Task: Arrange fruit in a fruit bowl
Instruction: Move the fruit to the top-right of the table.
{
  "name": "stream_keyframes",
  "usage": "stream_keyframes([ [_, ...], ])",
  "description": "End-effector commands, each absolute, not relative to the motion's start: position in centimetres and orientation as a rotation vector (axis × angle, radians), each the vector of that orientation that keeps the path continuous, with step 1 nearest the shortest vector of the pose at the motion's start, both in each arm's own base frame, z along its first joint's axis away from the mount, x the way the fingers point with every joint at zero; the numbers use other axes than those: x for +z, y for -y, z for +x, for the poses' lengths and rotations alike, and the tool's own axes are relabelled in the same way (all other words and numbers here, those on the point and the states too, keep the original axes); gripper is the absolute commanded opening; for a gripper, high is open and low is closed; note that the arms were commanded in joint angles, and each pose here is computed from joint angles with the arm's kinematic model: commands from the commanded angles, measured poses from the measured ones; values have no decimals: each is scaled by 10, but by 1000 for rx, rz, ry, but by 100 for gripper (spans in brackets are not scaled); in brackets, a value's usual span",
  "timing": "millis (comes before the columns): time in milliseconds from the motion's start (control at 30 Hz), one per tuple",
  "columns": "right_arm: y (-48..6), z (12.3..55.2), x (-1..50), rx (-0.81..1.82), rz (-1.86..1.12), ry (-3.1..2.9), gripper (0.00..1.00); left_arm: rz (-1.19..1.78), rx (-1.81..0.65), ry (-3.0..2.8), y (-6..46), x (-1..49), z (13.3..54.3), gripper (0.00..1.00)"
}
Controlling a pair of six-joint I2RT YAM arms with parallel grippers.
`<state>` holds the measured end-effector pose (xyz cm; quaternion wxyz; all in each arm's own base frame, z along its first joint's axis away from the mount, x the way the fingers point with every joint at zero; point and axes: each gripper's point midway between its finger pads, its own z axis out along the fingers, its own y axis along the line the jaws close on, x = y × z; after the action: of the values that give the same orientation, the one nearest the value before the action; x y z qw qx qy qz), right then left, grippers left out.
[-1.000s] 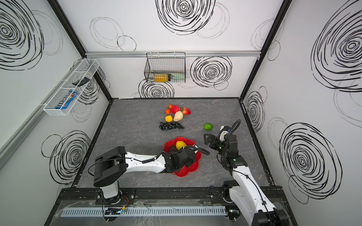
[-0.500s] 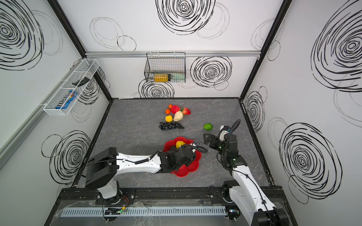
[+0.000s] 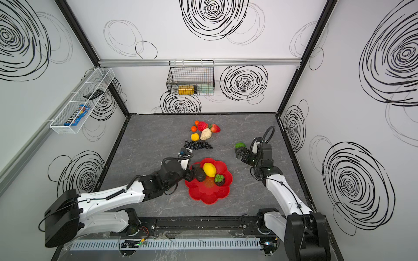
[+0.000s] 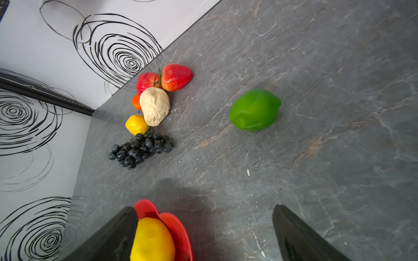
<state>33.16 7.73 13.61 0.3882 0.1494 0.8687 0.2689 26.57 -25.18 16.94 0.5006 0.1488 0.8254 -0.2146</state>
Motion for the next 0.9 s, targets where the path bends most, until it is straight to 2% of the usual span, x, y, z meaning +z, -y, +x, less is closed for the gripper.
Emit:
stream_keyframes([
  [0, -76, 342, 136, 682, 370, -2231, 98, 212, -610, -1907, 223, 187, 269, 67],
  [167, -72, 354, 127, 647, 391, -2288, 97, 92, -573, -1835, 176, 182, 264, 73],
  [400, -53, 365, 101, 488, 428, -2391, 95, 46, -508, -1797, 142, 167, 260, 78],
  [600, -36, 364, 65, 315, 487, -2532, 95, 22, -538, -1788, 136, 165, 261, 81],
  [867, -31, 368, 44, 192, 494, -2596, 96, 5, -567, -1775, 134, 168, 260, 84],
])
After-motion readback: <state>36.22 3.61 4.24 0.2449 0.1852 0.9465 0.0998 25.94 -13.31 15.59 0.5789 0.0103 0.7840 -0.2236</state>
